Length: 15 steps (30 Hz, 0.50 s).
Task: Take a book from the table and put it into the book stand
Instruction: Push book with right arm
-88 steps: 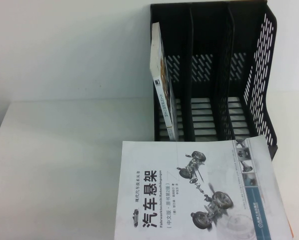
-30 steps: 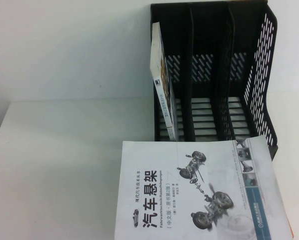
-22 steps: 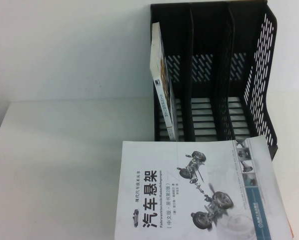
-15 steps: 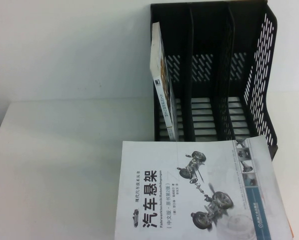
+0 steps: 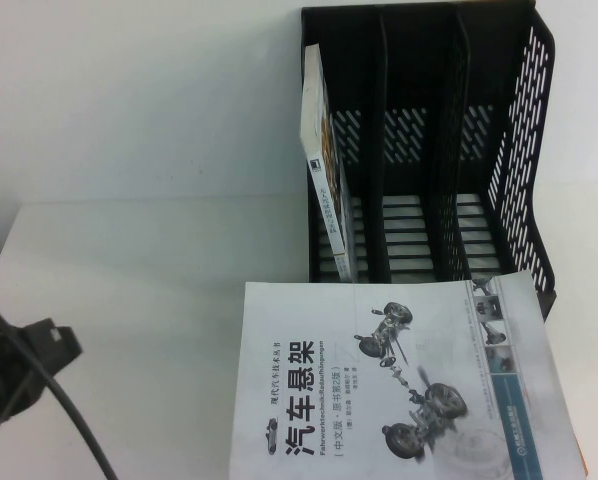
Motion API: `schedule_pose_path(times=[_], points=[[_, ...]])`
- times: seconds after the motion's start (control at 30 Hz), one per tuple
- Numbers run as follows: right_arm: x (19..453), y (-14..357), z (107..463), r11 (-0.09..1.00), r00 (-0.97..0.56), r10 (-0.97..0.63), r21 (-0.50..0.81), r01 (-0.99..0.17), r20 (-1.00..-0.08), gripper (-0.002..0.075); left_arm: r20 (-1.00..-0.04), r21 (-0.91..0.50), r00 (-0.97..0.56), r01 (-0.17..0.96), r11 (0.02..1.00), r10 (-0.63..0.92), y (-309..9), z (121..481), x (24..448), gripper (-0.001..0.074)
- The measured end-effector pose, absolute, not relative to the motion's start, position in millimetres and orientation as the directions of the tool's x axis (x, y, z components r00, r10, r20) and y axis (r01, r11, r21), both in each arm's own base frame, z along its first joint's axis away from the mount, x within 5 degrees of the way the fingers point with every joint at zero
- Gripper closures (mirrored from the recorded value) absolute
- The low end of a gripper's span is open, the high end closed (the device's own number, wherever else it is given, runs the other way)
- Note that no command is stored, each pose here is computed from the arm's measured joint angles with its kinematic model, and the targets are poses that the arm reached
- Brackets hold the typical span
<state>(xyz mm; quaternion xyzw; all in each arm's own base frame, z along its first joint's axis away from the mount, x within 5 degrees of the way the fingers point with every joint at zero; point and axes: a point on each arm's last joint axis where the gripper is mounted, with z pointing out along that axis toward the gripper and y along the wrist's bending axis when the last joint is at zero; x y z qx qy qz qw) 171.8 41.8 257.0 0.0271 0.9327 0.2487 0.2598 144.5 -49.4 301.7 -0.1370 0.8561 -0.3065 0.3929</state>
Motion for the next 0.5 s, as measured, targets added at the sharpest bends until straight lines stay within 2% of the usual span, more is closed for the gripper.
schedule_pose_path(times=[0.23, 0.5], points=[[190.0, 46.2, 236.1, 0.857, -0.906, 0.135, 0.506, -0.096, -0.401, 0.0728, -0.445, -0.757, -0.785, 0.072, 0.65, -0.431, -73.2, 290.3, 163.4, 0.0738], [199.9, 48.4, 223.0, 0.854, -0.923, 0.099, 0.508, -0.114, -0.373, 0.0728, -0.462, -0.776, -0.788, 0.138, 0.615, -0.407, -80.8, 283.1, 182.1, 0.0738]])
